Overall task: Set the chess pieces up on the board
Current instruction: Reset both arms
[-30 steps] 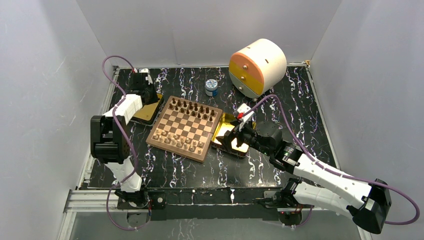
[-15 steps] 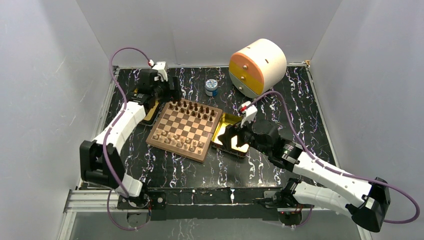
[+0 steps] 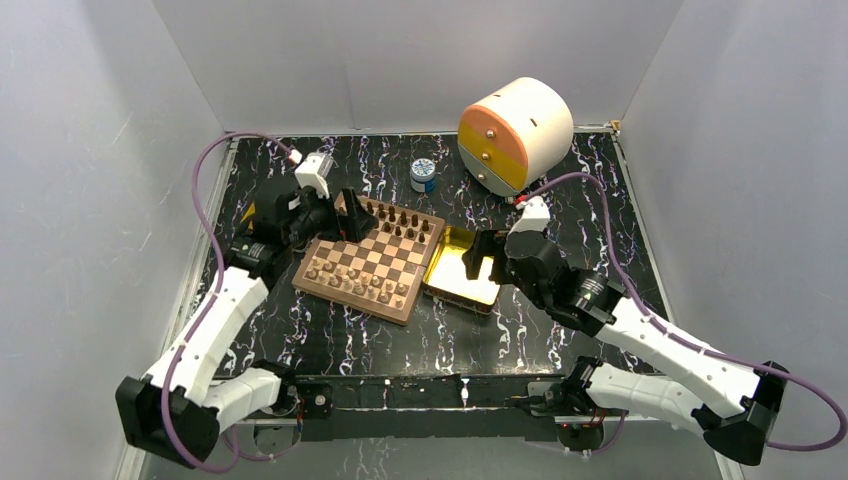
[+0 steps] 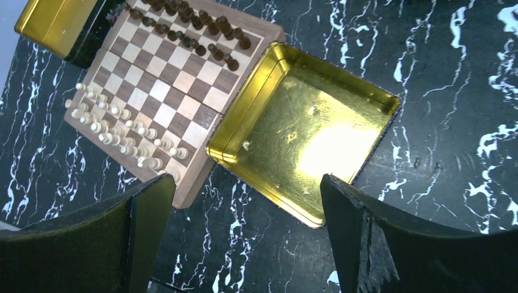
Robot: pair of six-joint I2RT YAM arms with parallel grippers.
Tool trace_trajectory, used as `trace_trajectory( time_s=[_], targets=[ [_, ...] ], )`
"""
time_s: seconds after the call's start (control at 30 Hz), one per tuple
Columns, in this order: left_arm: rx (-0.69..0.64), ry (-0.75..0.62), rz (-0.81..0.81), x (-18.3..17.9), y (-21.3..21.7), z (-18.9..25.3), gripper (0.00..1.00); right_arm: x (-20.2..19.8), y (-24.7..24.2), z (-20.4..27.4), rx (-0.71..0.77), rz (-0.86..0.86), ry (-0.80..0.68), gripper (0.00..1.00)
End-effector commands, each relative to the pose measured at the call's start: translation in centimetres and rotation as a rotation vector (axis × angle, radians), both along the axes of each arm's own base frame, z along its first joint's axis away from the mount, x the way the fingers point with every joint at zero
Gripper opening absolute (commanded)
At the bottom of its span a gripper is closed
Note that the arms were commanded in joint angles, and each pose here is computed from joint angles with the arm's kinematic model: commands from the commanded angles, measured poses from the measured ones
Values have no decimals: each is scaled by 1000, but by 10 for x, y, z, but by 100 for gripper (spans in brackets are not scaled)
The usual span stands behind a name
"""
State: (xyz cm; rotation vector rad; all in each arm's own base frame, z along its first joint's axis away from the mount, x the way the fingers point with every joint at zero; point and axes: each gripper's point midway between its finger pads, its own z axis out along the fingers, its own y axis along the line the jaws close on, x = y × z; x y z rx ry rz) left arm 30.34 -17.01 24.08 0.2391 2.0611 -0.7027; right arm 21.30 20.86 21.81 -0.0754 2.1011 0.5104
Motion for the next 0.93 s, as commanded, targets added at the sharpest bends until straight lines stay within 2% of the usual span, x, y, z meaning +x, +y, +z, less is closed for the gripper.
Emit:
trace_trajectory(
  time_s=[0.0, 0.23, 0.9],
  targets=[
    [-114, 12, 26, -16, -5, 12, 92, 7, -16, 37, 43, -79, -85, 99],
    [-135, -7, 107, -22, 8, 11, 94, 1, -17, 43, 67, -50, -100, 99],
    [-140, -57, 104, -25, 10, 21, 94, -3, -23, 46, 108, -60, -112, 99]
  ],
)
